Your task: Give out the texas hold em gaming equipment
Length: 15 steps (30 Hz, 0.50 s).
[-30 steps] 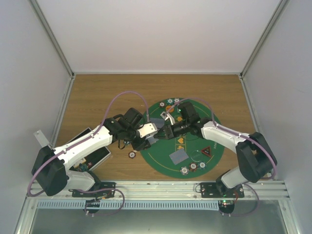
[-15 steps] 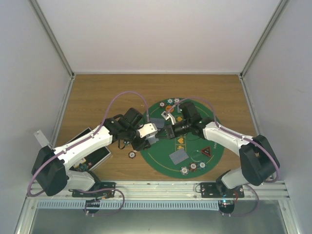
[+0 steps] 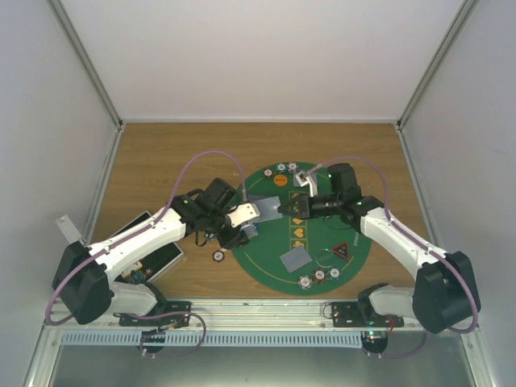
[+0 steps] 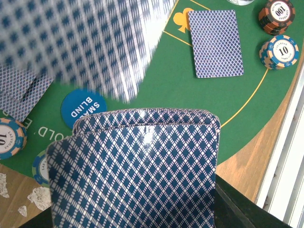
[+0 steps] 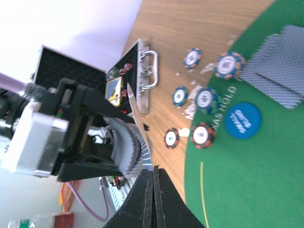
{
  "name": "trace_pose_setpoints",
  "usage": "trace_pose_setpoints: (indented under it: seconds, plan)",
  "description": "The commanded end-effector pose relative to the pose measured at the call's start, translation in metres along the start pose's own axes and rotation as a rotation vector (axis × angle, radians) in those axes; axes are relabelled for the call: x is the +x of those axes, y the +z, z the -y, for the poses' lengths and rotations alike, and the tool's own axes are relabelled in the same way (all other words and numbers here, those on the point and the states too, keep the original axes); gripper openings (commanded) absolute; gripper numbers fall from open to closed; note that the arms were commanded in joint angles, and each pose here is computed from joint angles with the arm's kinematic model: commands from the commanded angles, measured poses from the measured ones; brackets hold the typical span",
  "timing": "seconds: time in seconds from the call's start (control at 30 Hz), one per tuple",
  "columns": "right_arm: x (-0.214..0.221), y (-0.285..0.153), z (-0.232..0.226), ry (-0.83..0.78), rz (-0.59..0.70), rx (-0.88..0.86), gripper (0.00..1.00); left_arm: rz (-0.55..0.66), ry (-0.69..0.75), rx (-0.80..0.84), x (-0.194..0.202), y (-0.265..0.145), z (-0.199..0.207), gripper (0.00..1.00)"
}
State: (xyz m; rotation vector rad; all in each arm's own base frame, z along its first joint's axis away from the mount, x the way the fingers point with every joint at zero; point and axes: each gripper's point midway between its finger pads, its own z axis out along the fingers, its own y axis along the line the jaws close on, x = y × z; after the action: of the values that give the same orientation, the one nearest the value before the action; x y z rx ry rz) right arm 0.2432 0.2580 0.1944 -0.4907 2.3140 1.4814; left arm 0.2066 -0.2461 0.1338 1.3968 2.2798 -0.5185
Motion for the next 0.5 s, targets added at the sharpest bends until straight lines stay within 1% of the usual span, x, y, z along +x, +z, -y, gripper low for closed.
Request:
trace_pose_setpoints:
  seconds: [0.0, 0.17, 0.23, 0.33, 0.43, 0.47]
  plan:
    - [0.002, -0.023, 0.025, 0.096, 0.039, 0.085, 0.01, 0.052, 0.026, -0.018, -0.016, -0.008, -0.003, 0.53]
    - [-0.011, -0.056, 0.055, 0.181, 0.125, 0.193, 0.01, 0.054, 0.018, -0.027, -0.016, -0.008, -0.006, 0.53]
    - [-0.016, -0.071, 0.077, 0.221, 0.169, 0.261, 0.01, 0.054, 0.015, -0.032, -0.016, -0.008, -0.009, 0.53]
    - [-0.022, -0.082, 0.112, 0.283, 0.182, 0.336, 0.01, 0.056, 0.012, -0.035, -0.017, -0.007, -0.011, 0.53]
    - [-0.03, -0.091, 0.136, 0.314, 0.183, 0.374, 0.01, 0.055, 0.005, -0.049, -0.017, -0.007, -0.015, 0.53]
    - [-0.034, -0.102, 0.148, 0.34, 0.208, 0.391, 0.01, 0.056, 0.001, -0.051, -0.018, -0.008, -0.015, 0.53]
